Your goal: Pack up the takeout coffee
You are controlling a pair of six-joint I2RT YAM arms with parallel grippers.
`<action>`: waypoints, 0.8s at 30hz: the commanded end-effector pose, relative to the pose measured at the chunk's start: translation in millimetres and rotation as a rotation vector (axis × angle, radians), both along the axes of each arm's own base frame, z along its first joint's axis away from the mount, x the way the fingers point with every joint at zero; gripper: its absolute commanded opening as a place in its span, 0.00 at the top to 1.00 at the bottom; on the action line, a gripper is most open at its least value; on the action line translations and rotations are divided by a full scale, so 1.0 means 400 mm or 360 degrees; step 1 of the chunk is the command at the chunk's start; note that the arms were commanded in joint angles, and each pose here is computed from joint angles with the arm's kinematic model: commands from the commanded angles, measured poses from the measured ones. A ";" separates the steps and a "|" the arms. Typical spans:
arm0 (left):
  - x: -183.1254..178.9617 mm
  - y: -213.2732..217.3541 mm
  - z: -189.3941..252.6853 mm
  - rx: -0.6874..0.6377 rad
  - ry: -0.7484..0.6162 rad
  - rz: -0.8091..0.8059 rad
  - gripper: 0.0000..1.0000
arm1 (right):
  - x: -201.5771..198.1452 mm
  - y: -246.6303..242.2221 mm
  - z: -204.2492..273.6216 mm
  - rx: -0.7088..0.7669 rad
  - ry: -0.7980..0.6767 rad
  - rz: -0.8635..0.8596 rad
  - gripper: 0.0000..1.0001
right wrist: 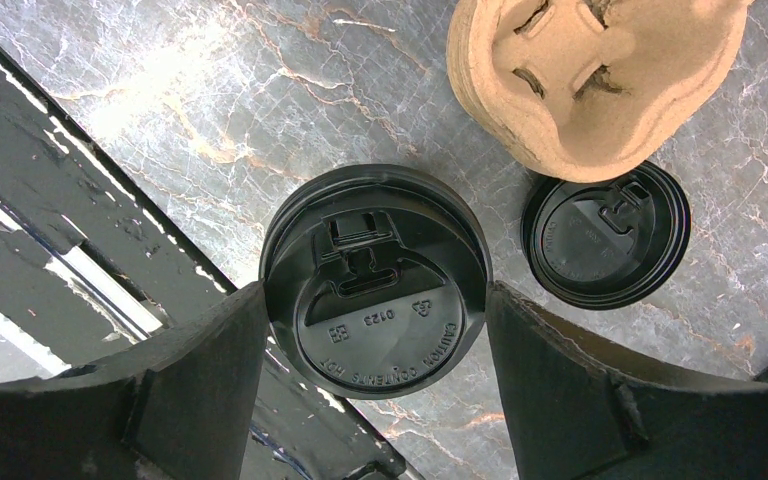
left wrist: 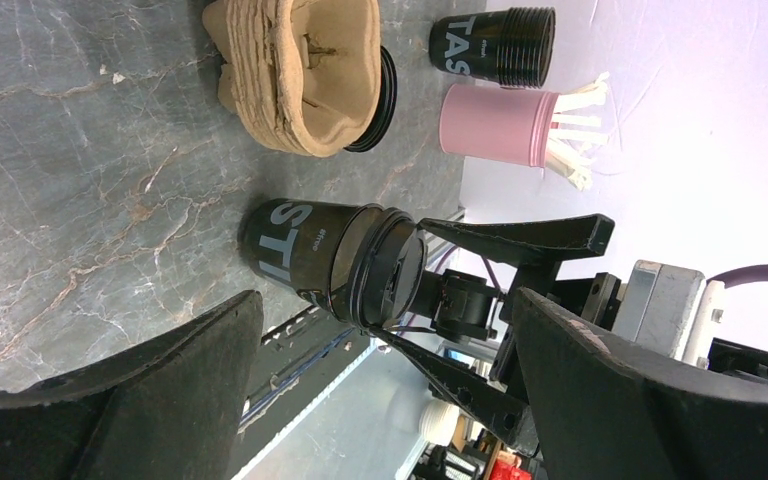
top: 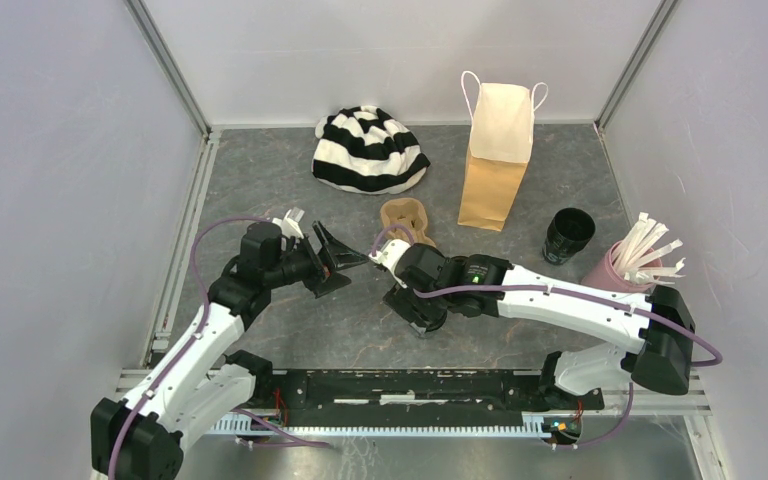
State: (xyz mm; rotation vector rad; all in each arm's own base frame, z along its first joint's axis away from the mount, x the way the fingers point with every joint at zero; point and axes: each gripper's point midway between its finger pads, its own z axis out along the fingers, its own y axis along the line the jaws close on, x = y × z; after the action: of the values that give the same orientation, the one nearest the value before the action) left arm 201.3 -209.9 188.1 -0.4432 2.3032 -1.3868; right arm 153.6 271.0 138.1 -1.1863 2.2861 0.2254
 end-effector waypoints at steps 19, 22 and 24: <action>0.007 -0.011 0.043 -0.0062 -0.0049 -0.0023 0.00 | 0.001 0.004 -0.022 -0.0013 0.0001 -0.0013 0.16; 0.007 -0.012 0.040 -0.0059 -0.0044 -0.0026 0.00 | 0.000 0.003 -0.023 -0.0014 0.0001 -0.0010 0.16; 0.008 -0.012 0.040 -0.0058 -0.0045 -0.0027 0.00 | 0.000 0.002 -0.026 -0.0020 0.0003 -0.0012 0.15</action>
State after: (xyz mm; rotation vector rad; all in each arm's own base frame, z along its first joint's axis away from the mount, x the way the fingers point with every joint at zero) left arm 201.3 -210.5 186.7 -0.4450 2.3110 -1.3881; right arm 152.3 268.3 128.1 -1.1974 2.3082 0.2042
